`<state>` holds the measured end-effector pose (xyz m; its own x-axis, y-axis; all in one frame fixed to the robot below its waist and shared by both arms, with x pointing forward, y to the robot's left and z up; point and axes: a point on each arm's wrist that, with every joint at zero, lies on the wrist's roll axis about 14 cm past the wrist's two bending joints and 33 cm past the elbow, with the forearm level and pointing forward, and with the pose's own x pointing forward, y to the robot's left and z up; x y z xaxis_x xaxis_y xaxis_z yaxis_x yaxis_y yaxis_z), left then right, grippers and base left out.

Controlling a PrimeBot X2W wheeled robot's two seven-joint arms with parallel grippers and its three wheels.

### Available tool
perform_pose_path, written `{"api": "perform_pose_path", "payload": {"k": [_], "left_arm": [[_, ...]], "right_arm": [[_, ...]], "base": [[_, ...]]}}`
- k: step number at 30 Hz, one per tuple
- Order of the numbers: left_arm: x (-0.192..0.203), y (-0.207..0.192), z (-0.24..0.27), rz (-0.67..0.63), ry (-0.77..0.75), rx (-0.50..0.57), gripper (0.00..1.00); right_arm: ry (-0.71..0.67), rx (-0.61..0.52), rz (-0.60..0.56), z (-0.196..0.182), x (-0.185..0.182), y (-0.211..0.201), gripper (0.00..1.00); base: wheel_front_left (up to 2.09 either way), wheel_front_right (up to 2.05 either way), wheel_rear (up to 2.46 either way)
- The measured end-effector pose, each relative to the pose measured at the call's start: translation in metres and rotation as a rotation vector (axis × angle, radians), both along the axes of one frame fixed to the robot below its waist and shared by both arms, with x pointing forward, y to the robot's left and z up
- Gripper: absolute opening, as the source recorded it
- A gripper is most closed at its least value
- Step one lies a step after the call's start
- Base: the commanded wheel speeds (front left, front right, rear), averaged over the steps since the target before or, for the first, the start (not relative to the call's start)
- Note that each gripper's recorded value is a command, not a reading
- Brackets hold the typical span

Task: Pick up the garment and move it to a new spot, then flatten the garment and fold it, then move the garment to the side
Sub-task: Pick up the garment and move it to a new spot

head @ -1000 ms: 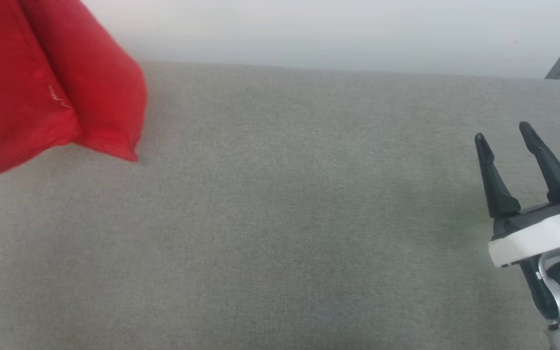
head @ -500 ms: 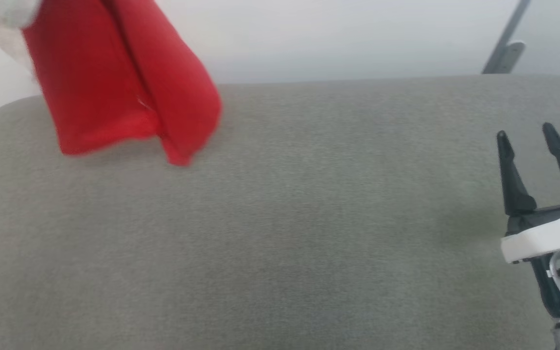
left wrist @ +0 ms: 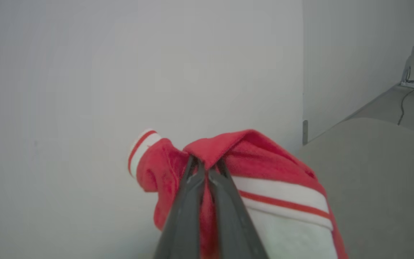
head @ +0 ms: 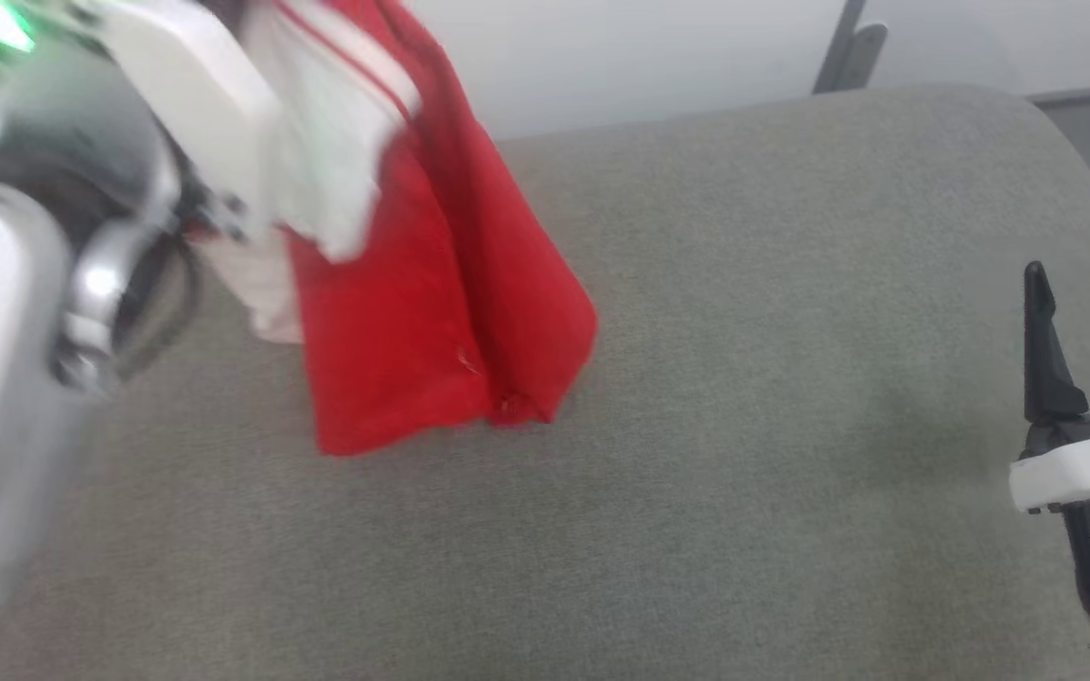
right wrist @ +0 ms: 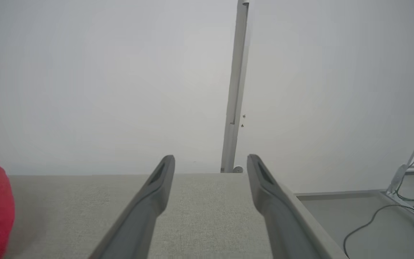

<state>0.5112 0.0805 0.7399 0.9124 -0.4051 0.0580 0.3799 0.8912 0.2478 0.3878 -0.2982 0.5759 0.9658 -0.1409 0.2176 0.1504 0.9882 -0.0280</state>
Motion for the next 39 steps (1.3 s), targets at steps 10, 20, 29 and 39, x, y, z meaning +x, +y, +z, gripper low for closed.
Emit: {"api": "perform_pose_path", "payload": {"k": [10, 20, 29, 39], "left_arm": [[-0.003, -0.047, -0.172, -0.104, 0.493, 0.079, 0.00], [-0.025, -0.059, -0.296, -0.129, 0.882, 0.117, 0.00], [-0.034, -0.062, -0.334, -0.127, 1.011, 0.122, 0.38], [-0.031, -0.055, -0.296, -0.133, 0.918, 0.080, 1.00]], "right_arm": [[0.053, 0.026, -0.041, -0.027, 0.001, -0.008, 1.00], [0.089, 0.050, -0.018, -0.045, 0.015, 0.000, 1.00], [0.099, 0.058, 0.014, -0.049, 0.024, 0.009, 1.00], [0.067, 0.050, 0.061, -0.036, 0.023, 0.022, 1.00]], "base": [[0.00, 0.00, 0.00], [0.00, 0.00, 0.00], [0.00, 0.00, 0.00], [0.00, 0.00, 0.00]]}}
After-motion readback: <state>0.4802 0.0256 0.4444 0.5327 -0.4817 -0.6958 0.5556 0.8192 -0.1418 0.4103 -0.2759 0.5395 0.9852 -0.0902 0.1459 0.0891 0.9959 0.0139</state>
